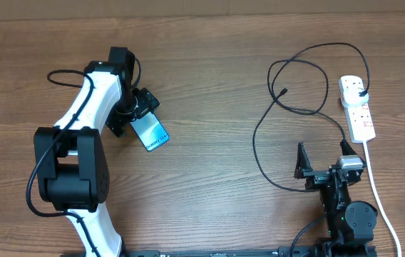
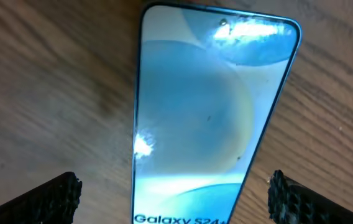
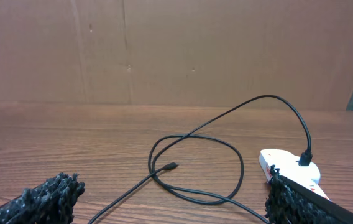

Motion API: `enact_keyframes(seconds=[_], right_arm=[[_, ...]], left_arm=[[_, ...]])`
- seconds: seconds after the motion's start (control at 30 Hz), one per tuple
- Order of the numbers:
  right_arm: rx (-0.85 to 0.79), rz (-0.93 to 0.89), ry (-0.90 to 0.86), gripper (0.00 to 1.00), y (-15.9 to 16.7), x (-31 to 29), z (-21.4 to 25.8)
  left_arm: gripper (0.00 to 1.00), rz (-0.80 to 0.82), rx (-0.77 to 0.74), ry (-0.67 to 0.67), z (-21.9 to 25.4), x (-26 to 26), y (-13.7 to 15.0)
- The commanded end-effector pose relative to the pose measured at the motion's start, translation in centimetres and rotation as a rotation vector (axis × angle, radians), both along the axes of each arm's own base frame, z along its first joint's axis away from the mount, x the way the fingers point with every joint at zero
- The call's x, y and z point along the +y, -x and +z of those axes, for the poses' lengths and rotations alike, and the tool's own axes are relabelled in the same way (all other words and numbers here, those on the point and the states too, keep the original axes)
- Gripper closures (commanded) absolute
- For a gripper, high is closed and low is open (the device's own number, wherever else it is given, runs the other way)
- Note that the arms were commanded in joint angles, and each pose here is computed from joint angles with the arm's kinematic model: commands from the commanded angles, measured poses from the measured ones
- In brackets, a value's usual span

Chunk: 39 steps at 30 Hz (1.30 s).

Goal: Plug charger to phone and switch on socket
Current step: 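Close the left gripper on the phone's top edge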

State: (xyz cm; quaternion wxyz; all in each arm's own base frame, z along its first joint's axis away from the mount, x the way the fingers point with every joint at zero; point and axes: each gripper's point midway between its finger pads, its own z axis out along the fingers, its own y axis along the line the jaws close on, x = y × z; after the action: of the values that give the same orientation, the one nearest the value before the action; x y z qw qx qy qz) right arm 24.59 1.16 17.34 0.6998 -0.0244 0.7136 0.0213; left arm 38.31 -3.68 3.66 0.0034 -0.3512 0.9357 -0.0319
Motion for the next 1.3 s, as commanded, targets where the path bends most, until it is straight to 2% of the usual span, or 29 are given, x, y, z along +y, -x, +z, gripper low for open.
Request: enact_keyframes(seconds=[0.0,0.43,0.77,1.27], right_arm=[[0.002,-0.001,0.002,0.00,0.0,0.0,-0.3],[0.002,-0.001,0.002,0.00,0.0,0.0,-0.3],[0.003,-0.001,0.002,0.00,0.0,0.0,-0.3],[0.002,-0.001,0.002,0.00,0.0,0.0,-0.3]], left_arm=[[0.00,-0.075,-0.010,0.015,-0.8,-0.3,-0.2],[0.00,-0.115,0.000,0.012,-2.2,-1.3,-0.4],[0.00,-0.127,0.104,-0.023,-4.8,-1.1,1.3],[0.00,-0.115,0.053,-0.034,-4.9,-1.1,0.0]])
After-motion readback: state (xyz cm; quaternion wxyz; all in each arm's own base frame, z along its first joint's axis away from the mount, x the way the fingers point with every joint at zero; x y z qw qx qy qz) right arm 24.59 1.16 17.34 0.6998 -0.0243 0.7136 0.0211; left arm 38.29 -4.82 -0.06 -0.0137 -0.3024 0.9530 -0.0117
